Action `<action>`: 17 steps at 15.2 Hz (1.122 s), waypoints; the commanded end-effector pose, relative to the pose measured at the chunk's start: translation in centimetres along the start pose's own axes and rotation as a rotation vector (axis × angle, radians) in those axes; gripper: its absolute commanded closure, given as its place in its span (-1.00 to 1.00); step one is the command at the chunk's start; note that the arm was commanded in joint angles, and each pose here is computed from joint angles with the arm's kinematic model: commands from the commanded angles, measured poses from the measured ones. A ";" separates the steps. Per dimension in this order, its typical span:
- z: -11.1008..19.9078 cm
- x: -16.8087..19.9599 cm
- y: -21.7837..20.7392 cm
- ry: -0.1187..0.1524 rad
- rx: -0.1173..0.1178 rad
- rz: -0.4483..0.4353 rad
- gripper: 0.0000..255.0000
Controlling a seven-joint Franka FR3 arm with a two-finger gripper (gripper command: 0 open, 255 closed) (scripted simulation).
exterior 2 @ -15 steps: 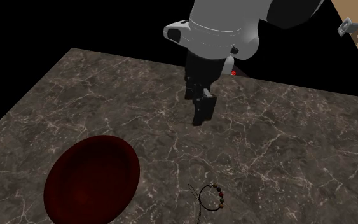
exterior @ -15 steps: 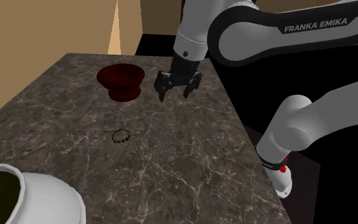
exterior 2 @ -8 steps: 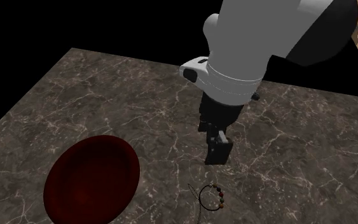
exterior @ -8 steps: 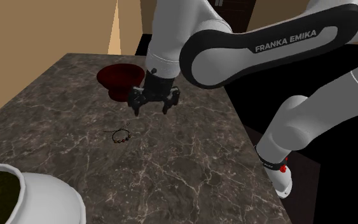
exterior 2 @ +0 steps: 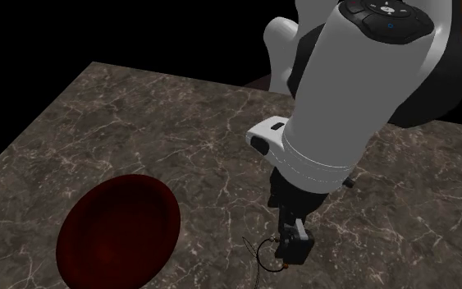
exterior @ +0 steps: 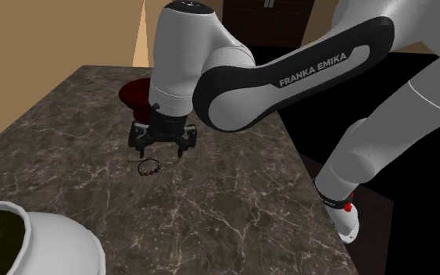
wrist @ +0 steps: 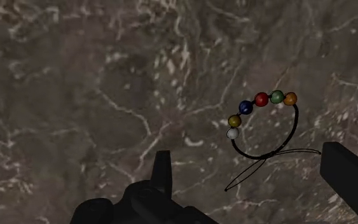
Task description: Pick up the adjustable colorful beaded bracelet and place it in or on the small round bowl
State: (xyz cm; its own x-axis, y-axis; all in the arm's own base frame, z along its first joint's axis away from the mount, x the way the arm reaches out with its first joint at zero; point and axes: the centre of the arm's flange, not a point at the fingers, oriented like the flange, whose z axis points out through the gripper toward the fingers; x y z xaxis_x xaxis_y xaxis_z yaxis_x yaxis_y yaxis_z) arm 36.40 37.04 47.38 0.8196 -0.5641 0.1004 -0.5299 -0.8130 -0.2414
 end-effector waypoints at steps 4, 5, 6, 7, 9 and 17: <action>2.8 -0.2 -0.1 0.000 0.001 0.002 -1.00; 2.8 -0.2 -0.1 0.000 0.001 0.002 -1.00; 2.8 -0.2 -0.1 0.000 0.001 0.002 -1.00; 2.8 -0.2 -0.1 0.000 0.001 0.002 -1.00; 2.8 -0.2 -0.1 0.000 0.001 0.002 -1.00; 2.8 -0.2 -0.2 0.000 0.001 0.002 1.00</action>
State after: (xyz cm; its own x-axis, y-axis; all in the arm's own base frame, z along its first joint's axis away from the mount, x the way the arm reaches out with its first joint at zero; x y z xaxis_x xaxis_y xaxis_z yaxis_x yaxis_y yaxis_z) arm 36.94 37.64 44.82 0.8182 -0.5659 0.1015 -0.5312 -0.8117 -0.2428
